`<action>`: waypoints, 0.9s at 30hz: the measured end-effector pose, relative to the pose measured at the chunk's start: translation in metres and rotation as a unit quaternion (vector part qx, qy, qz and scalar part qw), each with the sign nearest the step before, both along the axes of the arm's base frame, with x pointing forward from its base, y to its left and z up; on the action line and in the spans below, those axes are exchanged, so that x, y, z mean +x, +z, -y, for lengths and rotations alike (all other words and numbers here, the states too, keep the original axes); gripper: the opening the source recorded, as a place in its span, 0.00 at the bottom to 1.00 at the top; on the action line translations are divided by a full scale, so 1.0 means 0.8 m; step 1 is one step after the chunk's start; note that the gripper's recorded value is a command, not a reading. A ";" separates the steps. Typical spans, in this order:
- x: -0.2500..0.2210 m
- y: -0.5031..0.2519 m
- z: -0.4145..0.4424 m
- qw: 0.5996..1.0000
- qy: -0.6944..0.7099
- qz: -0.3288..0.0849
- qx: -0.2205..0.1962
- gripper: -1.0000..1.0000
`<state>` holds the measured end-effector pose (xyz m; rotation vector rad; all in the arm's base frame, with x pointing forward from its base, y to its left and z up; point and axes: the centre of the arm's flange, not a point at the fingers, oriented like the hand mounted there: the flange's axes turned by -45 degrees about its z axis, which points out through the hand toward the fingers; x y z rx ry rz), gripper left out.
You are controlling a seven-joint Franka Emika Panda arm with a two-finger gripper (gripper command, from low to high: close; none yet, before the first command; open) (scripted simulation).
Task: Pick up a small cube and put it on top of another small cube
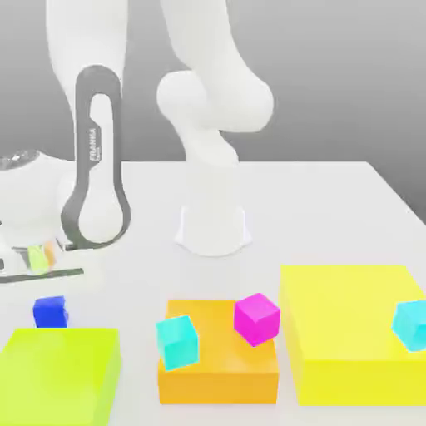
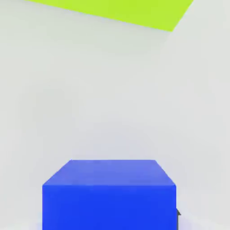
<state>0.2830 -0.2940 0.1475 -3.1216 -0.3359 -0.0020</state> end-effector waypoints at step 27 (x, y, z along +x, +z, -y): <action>0.234 0.192 -0.555 0.998 0.062 0.000 0.003 0.00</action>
